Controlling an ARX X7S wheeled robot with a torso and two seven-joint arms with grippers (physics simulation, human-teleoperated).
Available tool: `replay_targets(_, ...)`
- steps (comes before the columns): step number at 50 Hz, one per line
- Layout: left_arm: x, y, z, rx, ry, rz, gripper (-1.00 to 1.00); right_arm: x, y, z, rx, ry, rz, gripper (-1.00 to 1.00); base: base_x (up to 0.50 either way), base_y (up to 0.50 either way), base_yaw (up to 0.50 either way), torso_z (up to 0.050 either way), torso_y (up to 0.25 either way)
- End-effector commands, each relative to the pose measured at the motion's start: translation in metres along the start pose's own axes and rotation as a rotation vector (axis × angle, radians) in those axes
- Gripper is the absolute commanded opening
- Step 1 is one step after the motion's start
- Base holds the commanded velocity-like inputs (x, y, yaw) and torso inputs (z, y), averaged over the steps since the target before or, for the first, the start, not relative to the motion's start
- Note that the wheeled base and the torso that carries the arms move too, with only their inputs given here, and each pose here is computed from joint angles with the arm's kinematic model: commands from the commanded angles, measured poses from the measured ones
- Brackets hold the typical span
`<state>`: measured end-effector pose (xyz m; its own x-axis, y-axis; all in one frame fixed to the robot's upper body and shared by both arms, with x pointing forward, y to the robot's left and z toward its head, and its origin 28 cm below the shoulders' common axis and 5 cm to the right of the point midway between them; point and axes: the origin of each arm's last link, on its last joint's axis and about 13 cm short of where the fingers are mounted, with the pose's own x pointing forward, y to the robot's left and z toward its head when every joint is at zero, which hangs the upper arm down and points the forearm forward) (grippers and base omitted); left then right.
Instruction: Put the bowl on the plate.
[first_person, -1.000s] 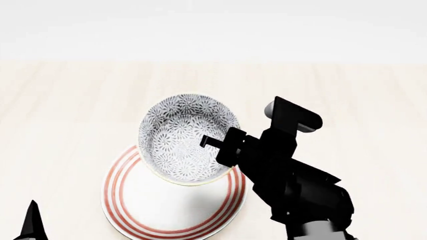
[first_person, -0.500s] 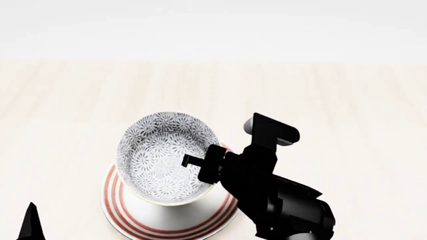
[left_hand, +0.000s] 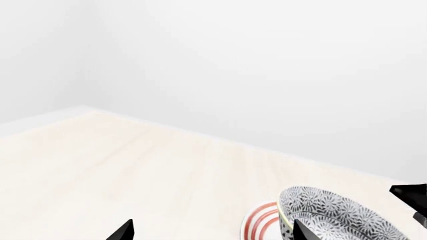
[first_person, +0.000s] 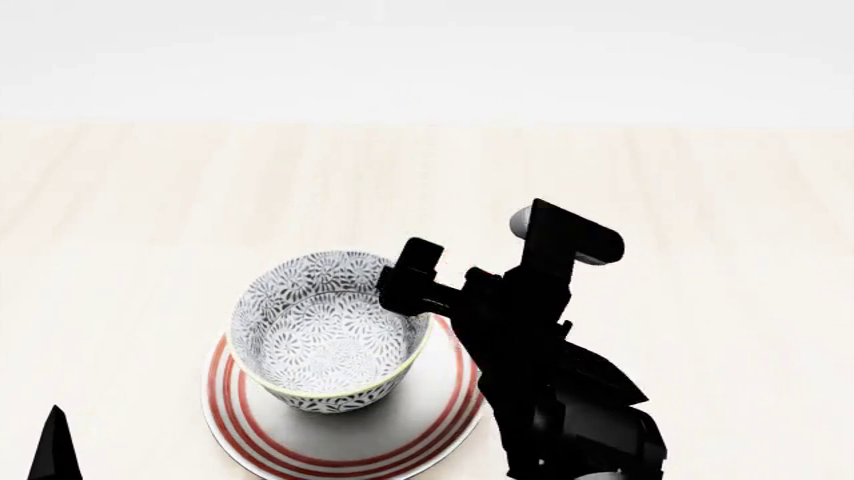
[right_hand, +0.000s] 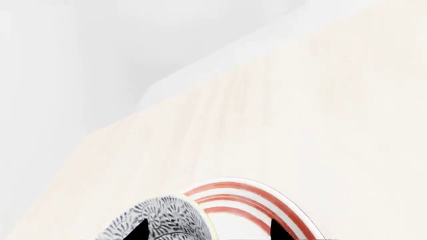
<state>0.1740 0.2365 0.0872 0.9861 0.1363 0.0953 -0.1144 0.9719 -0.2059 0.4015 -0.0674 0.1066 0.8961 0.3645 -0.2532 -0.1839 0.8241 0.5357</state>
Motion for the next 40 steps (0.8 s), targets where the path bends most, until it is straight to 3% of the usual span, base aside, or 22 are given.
replay_targets(1, 0.0, -0.001, 0.0, 0.0, 0.001, -0.006, 1.0, 0.004, 0.006, 0.042, 0.05, -0.502, 0.032, 1.0, 0.0, 0.0, 0.0, 0.0, 0.0)
replay_targets(8, 0.0, -0.001, 0.0, -0.003, 0.0, -0.008, 1.0, -0.017, 0.009, 0.065, 0.07, -0.901, 0.075, 1.0, 0.0, 0.0, 0.0, 0.0, 0.0)
replay_targets(13, 0.0, -0.002, 0.001, -0.003, -0.003, -0.01, 1.0, -0.046, 0.008, 0.072, 0.103, -1.016, 0.118, 1.0, 0.0, 0.0, 0.0, 0.0, 0.0)
replay_targets(19, -0.001, -0.003, 0.001, -0.002, -0.005, -0.016, 1.0, -0.08, 0.002, 0.079, 0.131, -1.07, 0.153, 1.0, 0.0, 0.0, 0.0, 0.0, 0.0)
replay_targets(27, -0.001, -0.007, 0.0, 0.008, -0.009, -0.038, 1.0, -0.123, -0.013, 0.083, 0.105, -1.101, 0.132, 1.0, 0.0, 0.0, 0.0, 0.0, 0.0)
replay_targets(30, -0.001, -0.007, 0.001, 0.008, -0.012, -0.043, 1.0, -0.139, -0.018, 0.083, 0.061, -1.103, 0.126, 1.0, 0.0, 0.0, 0.0, 0.0, 0.0)
replay_targets(32, 0.0, -0.007, 0.001, 0.008, -0.011, -0.044, 1.0, -0.145, -0.019, 0.081, 0.016, -1.065, 0.189, 1.0, 0.0, 0.0, 0.0, 0.0, 0.0)
replay_targets(34, 0.001, -0.007, 0.001, 0.006, -0.008, -0.043, 1.0, -0.154, -0.022, 0.075, -0.081, -1.064, 0.189, 1.0, 0.0, 0.0, 0.0, 0.0, 0.0)
replay_targets(40, 0.0, -0.008, 0.005, -0.005, -0.028, -0.053, 1.0, -0.177, -0.021, 0.059, -0.208, -1.063, 0.211, 1.0, 0.0, 0.0, 0.0, 0.0, 0.0)
